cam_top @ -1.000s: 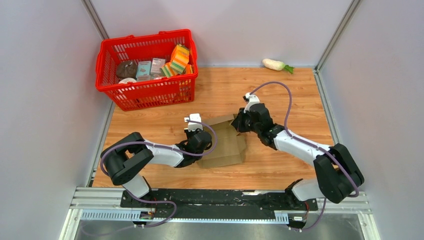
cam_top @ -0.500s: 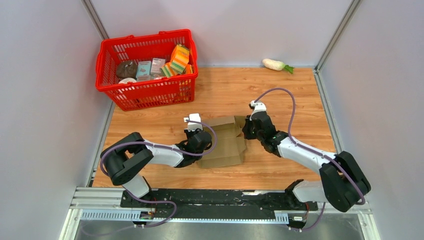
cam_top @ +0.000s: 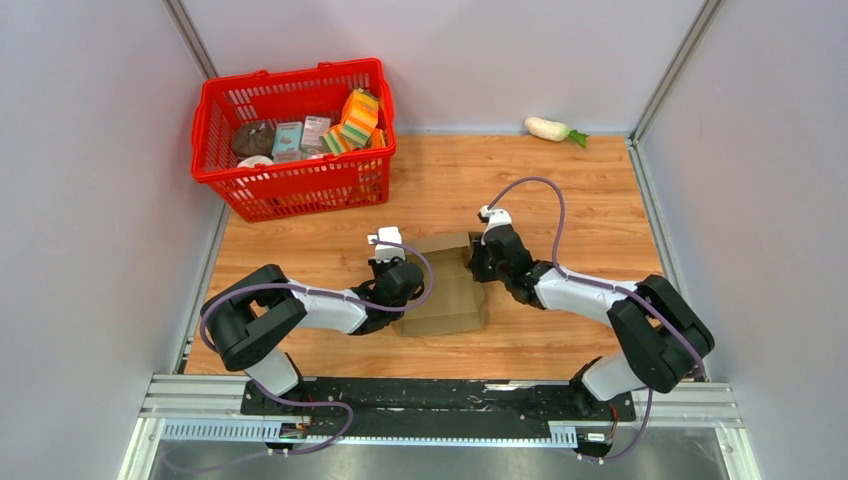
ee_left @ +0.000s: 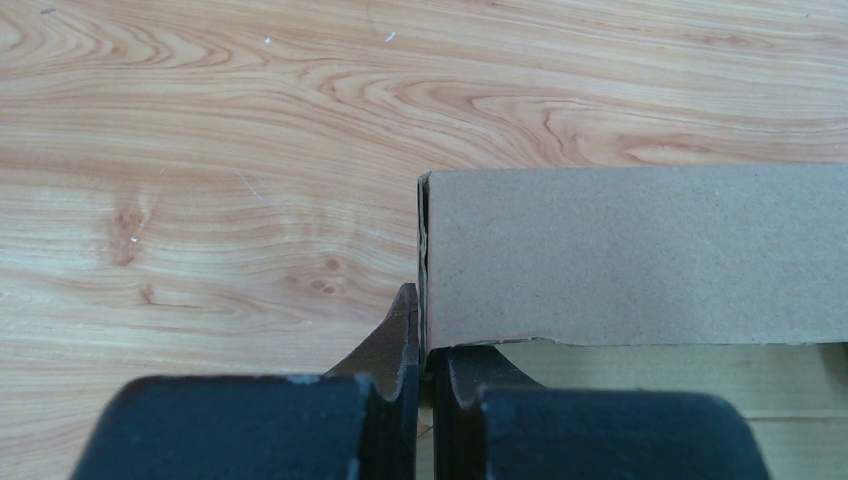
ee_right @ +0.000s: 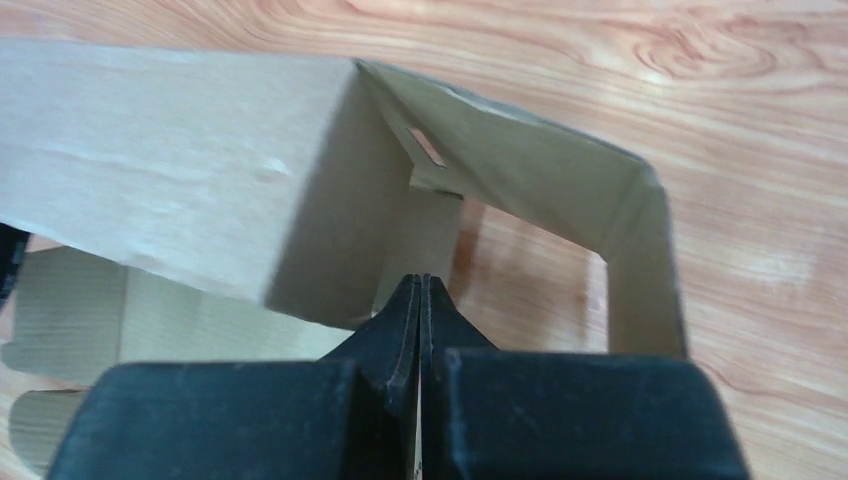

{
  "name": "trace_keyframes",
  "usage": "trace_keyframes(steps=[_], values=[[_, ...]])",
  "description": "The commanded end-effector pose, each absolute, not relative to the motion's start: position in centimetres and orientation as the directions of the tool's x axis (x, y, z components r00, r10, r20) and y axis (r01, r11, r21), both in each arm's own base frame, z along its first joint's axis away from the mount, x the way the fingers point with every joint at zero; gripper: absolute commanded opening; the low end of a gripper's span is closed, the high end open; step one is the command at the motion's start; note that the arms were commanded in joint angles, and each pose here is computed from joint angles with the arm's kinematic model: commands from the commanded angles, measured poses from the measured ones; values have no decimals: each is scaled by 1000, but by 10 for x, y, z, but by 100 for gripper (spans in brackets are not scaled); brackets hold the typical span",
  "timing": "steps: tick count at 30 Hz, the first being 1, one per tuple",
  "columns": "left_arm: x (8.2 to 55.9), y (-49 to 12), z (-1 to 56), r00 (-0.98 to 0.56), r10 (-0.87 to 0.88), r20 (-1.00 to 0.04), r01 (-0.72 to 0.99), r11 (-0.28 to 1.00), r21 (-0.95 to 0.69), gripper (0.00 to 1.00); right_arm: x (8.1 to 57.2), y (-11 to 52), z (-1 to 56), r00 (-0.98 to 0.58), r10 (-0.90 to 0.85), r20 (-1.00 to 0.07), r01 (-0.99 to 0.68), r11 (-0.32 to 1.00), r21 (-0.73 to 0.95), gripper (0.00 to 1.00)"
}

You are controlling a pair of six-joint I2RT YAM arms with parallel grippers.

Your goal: Fold the paper box

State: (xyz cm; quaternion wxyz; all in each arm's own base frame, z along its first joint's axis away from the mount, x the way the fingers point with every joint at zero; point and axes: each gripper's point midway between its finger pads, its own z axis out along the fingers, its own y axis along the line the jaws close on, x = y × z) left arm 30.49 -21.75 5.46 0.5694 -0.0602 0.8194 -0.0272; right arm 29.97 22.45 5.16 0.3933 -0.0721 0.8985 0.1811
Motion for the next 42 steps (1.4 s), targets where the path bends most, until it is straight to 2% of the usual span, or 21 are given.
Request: trace_keyframes(steps=[1, 8, 12, 18, 20, 30, 37, 40, 42], values=[[290, -209, 26, -447, -40, -894, -38, 999, -26, 0, 327, 251, 88, -594, 78, -801, -308, 897, 316, 0], [289, -212, 25, -451, -51, -891, -33, 999, -41, 0, 306, 258, 41, -695, 120, -709, -256, 880, 400, 0], [288, -211, 24, -453, -52, -890, -33, 999, -42, 0, 300, 247, 32, -719, 115, -685, -218, 899, 380, 0], [286, -207, 22, -453, -53, -890, -42, 998, -38, 0, 288, 222, 68, -687, 149, -711, -173, 917, 359, 0], [287, -206, 21, -452, -53, -891, -46, 998, -36, 0, 279, 212, 77, -676, 168, -718, -157, 919, 363, 4], [285, -208, 15, -462, -60, -885, -43, 998, -45, 0, 253, 176, 25, -690, 289, -663, 21, 925, 380, 5], [286, -207, 18, -459, -53, -887, -41, 998, -39, 0, 255, 176, 29, -700, 263, -664, 15, 935, 354, 5], [286, -206, 20, -460, -35, -887, -38, 999, -19, 0, 255, 166, 46, -683, 251, -686, 3, 940, 340, 13], [286, -204, 20, -460, -23, -888, -40, 999, -5, 0, 256, 160, 64, -658, 224, -719, -31, 946, 323, 32]])
